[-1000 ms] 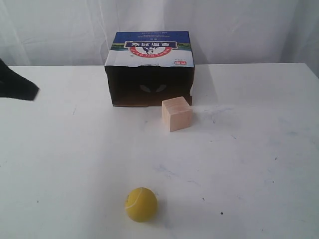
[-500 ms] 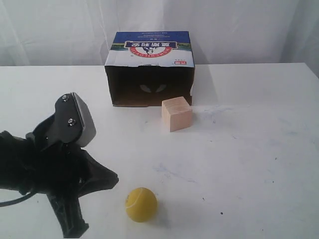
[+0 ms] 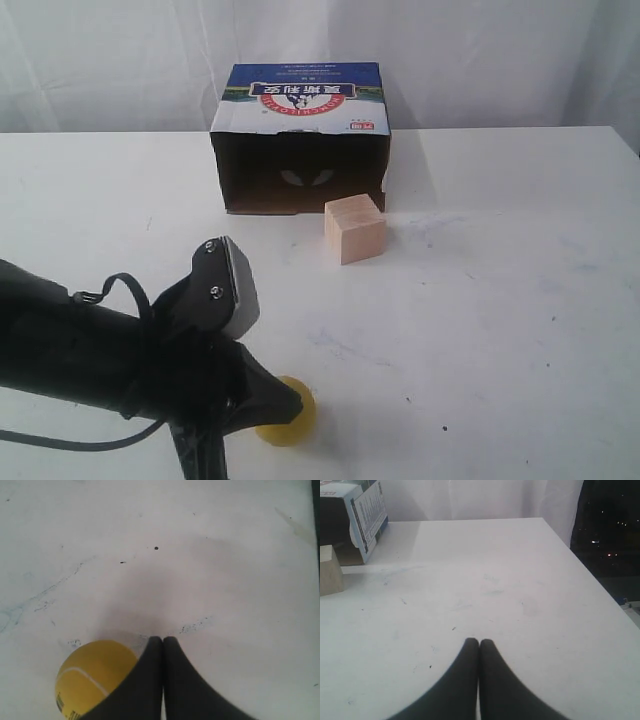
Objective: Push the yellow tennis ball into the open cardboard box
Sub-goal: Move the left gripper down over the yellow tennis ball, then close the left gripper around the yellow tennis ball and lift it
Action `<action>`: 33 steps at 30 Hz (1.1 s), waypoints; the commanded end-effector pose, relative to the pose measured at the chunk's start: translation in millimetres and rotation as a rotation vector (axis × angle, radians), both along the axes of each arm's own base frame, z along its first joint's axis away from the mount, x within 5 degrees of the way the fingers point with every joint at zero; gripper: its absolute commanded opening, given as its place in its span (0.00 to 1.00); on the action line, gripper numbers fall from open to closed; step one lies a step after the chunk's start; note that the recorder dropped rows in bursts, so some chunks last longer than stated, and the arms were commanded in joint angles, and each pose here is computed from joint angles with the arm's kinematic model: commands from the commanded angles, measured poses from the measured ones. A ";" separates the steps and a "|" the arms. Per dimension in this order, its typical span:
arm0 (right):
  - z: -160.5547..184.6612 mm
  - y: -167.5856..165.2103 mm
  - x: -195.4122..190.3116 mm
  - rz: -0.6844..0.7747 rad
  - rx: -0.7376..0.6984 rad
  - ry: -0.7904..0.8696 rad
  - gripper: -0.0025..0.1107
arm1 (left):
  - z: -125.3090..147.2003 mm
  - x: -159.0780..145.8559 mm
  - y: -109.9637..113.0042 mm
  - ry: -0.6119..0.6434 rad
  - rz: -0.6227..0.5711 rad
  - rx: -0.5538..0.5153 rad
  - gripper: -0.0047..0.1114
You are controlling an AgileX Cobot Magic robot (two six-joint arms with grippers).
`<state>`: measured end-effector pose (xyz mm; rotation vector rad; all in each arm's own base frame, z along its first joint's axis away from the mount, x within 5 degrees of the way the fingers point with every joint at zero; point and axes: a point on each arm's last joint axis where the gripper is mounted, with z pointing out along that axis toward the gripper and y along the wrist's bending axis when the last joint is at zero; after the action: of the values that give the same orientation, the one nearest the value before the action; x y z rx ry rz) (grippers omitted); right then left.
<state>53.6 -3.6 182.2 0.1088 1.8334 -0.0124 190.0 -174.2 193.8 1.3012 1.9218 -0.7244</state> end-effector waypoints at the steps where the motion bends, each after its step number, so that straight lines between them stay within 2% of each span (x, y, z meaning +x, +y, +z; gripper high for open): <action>1: 0.0 0.0 -0.2 -0.001 0.004 -0.009 0.02 | -10.4 1.7 -2.3 0.025 0.003 0.011 0.04; 6: 0.1 0.0 -0.2 -0.001 0.004 -0.011 0.02 | -24.7 3.8 -4.2 0.047 -0.024 0.046 0.04; 12: 0.1 0.0 -0.2 -0.001 0.004 -0.011 0.02 | -34.3 17.1 -4.8 -0.022 -0.016 0.125 0.04; 19: 0.1 0.0 -0.2 -0.001 0.004 -0.011 0.02 | -18.8 46.0 -22.5 -0.100 -0.015 0.089 0.04; 33: 0.1 0.0 -0.2 -0.005 0.020 -0.012 0.02 | -16.2 71.0 -29.1 -0.168 0.041 0.138 0.04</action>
<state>53.6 -3.6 182.2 0.1171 1.8329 -0.0060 257.7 -201.8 175.6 1.3483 1.9016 -0.4809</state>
